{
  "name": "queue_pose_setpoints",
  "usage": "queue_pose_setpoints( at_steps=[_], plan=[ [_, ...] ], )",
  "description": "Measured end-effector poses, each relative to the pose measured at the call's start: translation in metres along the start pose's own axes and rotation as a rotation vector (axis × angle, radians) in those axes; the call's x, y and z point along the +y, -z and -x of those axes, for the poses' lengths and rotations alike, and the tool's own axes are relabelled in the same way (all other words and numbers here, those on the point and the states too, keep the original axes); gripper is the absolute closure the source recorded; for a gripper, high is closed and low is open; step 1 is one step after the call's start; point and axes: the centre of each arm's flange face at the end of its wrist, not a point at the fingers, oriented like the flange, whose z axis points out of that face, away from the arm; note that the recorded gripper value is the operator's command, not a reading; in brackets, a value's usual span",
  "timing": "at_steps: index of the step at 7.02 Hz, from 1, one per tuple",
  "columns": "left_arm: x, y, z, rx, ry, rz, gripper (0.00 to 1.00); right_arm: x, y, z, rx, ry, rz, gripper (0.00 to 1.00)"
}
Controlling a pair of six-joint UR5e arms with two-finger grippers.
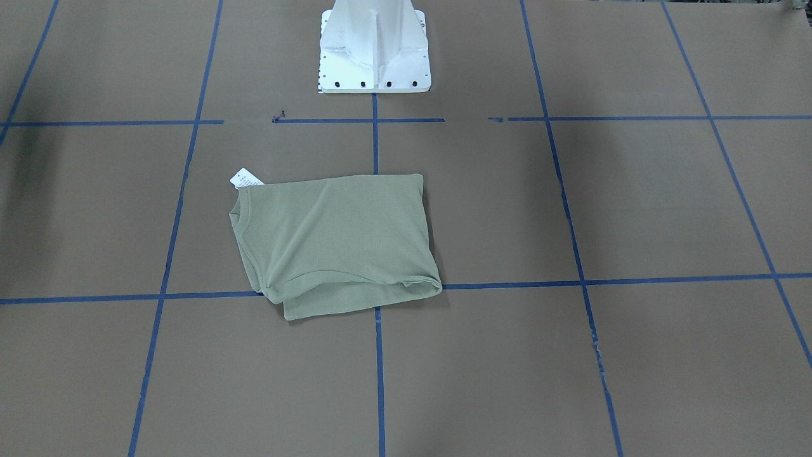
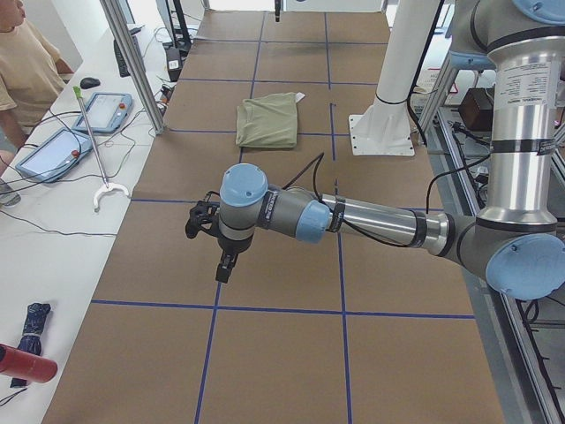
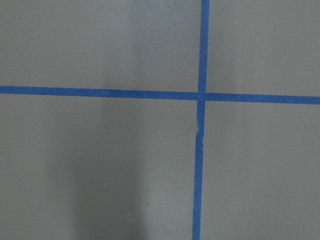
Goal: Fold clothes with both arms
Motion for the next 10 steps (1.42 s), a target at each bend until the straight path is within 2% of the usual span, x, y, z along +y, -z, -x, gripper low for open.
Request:
queue_pose_setpoints(
  at_steps=[2,5,8,10],
  plan=[
    [0.014,-0.004,0.003,0.003,0.007,0.009,0.0,-0.001,-0.002,-0.001,-0.003,0.002,0.0,0.0],
    [0.016,-0.002,0.0,0.001,0.0,0.004,0.0,0.003,-0.011,-0.01,-0.002,-0.019,0.02,0.0],
    [0.017,0.004,-0.006,0.003,-0.009,-0.006,0.0,0.007,-0.012,-0.008,-0.042,-0.023,0.03,0.0],
    [0.021,0.004,-0.006,0.006,-0.007,-0.002,0.0,0.005,-0.014,-0.009,-0.048,-0.027,0.035,0.0]
  ],
)
